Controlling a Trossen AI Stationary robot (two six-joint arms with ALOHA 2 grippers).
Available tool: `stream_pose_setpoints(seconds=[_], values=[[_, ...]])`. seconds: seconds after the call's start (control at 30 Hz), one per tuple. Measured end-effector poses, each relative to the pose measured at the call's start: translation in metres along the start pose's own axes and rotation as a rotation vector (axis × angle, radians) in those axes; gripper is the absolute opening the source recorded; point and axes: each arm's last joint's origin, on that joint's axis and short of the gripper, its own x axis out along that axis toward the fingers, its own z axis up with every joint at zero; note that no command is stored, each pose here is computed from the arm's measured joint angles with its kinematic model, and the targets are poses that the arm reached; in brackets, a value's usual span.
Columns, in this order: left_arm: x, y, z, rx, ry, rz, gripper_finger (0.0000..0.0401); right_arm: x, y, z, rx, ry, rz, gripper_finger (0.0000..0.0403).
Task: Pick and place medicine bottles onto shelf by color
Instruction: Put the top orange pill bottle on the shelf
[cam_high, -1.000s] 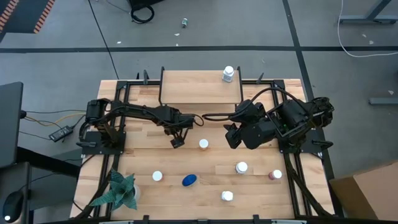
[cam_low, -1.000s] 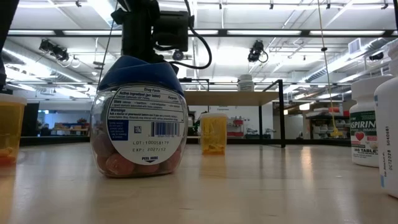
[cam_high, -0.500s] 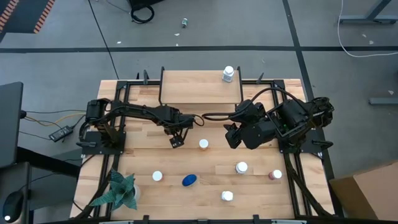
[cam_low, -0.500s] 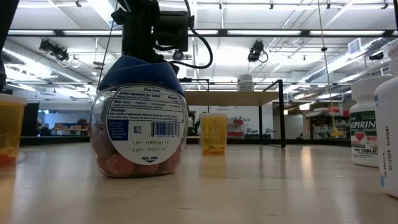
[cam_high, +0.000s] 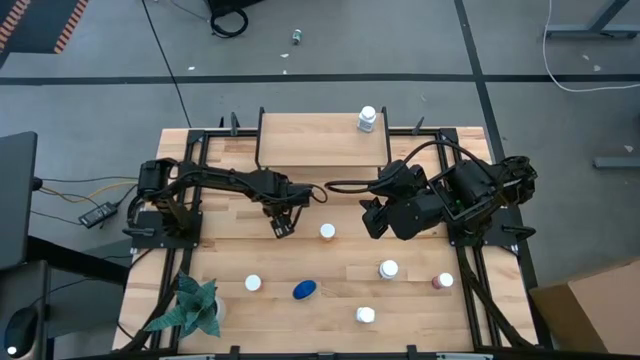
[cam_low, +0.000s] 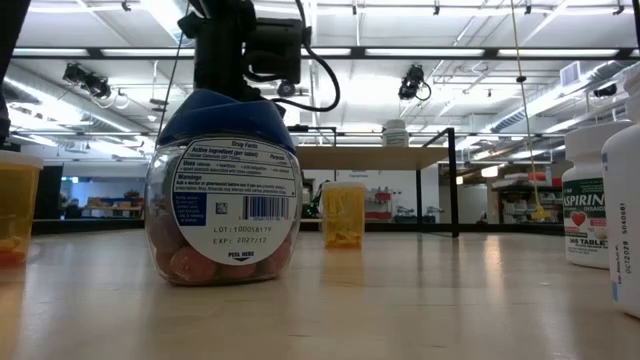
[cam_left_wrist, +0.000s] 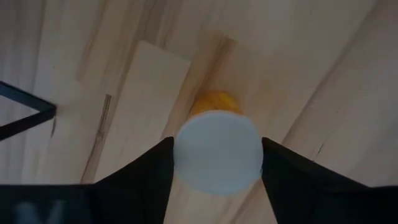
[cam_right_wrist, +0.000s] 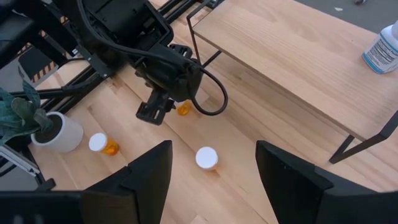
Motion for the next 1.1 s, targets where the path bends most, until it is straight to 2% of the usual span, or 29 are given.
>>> stream_pose_setpoints(seconds=[0.3,0.5,0.63,0.73,0.83,0.97,1.1], values=[[-0.003,0.001,-0.008,0.005,0.097,-0.047,0.0242,0.000,0.000,0.000,-0.004,0.000,0.000,0.0239],[-0.031,0.001,-0.002,0.022,0.113,-0.060,0.0224,0.000,0.000,0.000,-0.015,0.000,0.000,0.0239],[-0.065,0.000,0.012,0.067,0.026,-0.086,0.0216,0.000,0.000,0.000,-0.016,0.000,0.000,0.0239],[-0.095,0.002,0.024,0.080,-0.086,-0.103,0.0226,0.000,0.000,0.000,-0.014,0.003,0.001,0.0239],[-0.122,0.009,0.034,0.092,-0.205,-0.058,0.0236,-0.001,0.001,-0.002,-0.002,0.011,0.008,0.0239],[-0.149,0.027,0.042,0.123,-0.300,0.026,0.0230,-0.004,0.003,-0.006,0.009,0.034,0.031,0.0239],[-0.161,0.054,0.045,0.092,-0.302,0.061,0.0216,-0.007,0.005,-0.010,0.020,0.039,0.043,0.0239]])
